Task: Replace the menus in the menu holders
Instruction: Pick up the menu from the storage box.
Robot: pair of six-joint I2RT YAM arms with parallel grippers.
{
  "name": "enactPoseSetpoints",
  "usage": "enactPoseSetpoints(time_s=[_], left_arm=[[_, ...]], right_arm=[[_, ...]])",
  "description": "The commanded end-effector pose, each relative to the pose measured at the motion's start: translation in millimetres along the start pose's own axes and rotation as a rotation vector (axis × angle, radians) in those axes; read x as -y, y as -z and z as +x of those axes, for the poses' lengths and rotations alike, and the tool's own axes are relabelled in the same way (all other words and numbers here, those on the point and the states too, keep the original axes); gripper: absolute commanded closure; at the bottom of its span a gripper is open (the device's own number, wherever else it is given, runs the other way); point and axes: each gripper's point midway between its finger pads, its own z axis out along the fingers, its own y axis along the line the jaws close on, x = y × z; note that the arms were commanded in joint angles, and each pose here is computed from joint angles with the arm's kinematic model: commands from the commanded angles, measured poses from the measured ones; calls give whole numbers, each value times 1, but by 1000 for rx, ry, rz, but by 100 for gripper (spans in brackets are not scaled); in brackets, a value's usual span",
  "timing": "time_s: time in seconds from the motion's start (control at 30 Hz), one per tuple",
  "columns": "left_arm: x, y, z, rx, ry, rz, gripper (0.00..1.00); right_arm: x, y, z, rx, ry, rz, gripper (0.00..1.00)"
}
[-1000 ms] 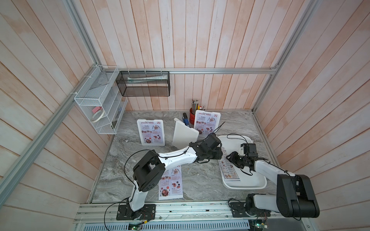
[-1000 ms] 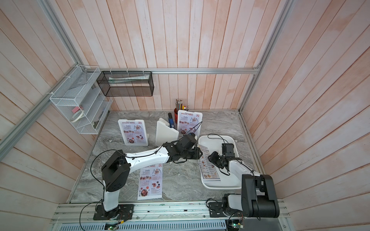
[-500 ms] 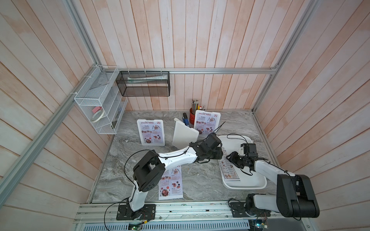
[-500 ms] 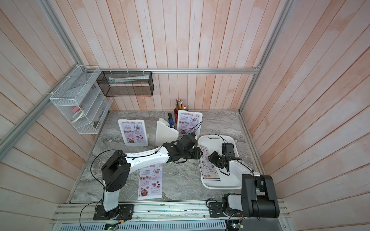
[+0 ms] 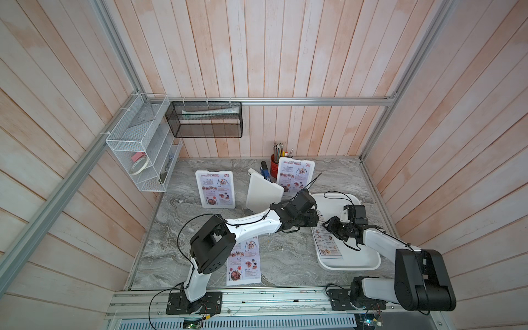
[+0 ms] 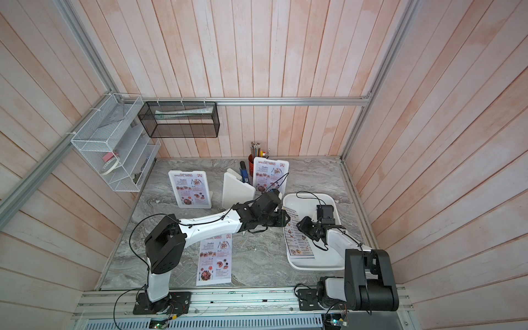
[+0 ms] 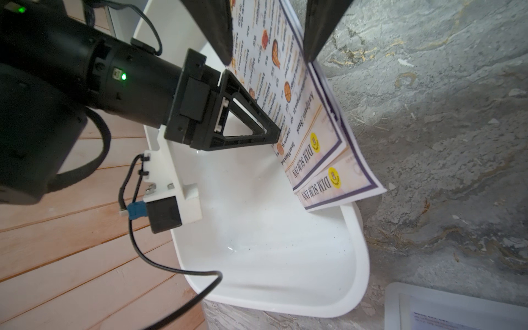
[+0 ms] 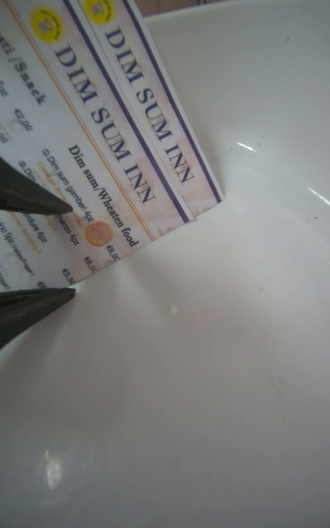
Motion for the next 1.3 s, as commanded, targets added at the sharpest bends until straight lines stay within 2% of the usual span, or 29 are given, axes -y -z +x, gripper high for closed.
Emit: enactPoseSetpoints(time_s=[0.0,0.73,1.0,1.27], left_arm=[[1,-7,-5,8,-6,5,57],[-1,-18,-3,-7,-1,30,58],[-3,-20,-2,-8,2,24,66],[-7,-21,-2,-12,7,11,80]], right_arm=[[19,-4,25,-90,-36,70,56],[19,-5,26,-94,-35,65,56],[19,-5,27,-98,-36,64,56],[19,-6,28,-98,-35,65,57]])
